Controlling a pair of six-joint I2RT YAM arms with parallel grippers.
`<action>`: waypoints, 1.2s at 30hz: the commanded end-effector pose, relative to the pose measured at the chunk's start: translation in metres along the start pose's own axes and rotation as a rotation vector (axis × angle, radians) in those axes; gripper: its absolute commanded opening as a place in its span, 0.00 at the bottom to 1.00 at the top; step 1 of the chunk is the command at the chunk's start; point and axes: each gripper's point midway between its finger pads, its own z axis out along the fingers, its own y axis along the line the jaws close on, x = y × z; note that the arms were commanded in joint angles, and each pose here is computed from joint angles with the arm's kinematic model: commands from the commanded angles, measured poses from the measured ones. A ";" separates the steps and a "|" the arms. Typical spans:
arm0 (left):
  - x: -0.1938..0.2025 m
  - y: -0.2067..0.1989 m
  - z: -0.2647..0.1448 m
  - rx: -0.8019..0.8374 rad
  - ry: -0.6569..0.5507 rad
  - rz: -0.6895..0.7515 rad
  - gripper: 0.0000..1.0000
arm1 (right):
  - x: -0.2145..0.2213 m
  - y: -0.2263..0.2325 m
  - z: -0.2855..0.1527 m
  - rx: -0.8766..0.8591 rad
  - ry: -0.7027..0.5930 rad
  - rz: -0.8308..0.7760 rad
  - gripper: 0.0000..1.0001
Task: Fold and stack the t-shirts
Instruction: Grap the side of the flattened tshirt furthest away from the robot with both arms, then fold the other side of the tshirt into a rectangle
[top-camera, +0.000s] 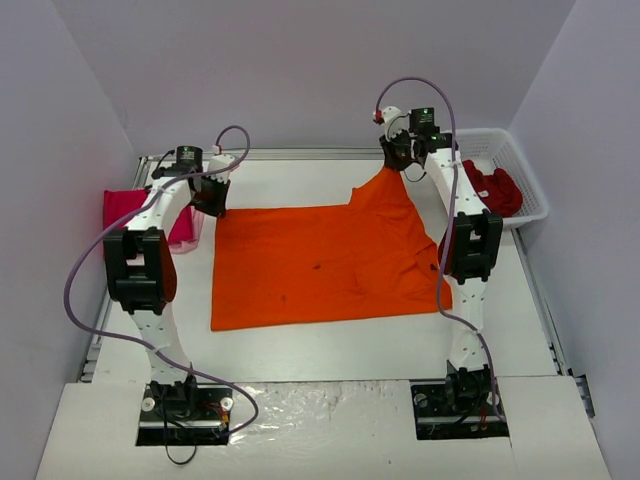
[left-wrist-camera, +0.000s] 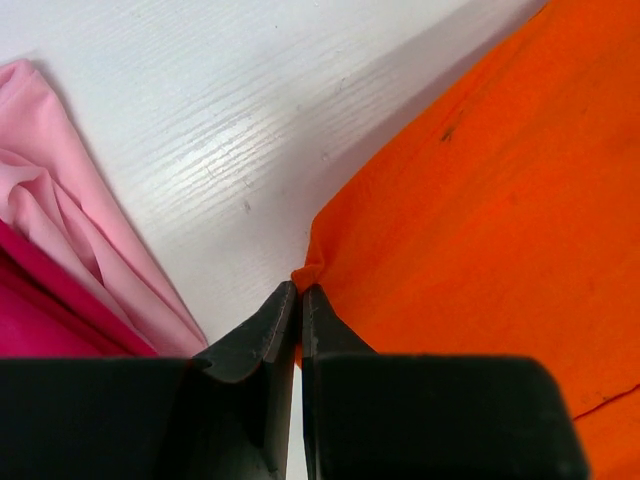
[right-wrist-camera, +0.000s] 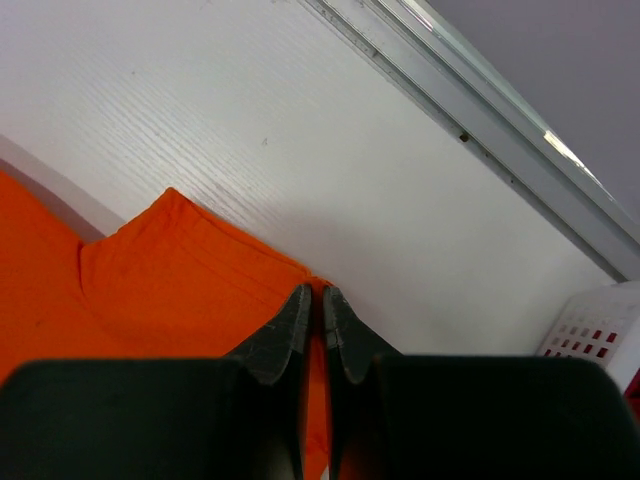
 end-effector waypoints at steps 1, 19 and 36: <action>-0.020 0.001 -0.030 -0.039 -0.080 0.025 0.02 | -0.028 0.001 -0.040 0.031 -0.046 -0.035 0.00; 0.004 -0.009 -0.064 -0.042 -0.103 0.035 0.02 | -0.008 0.031 -0.100 0.025 0.000 -0.040 0.00; 0.019 -0.028 -0.083 -0.020 -0.127 0.058 0.02 | 0.012 0.047 -0.146 0.041 0.017 -0.030 0.00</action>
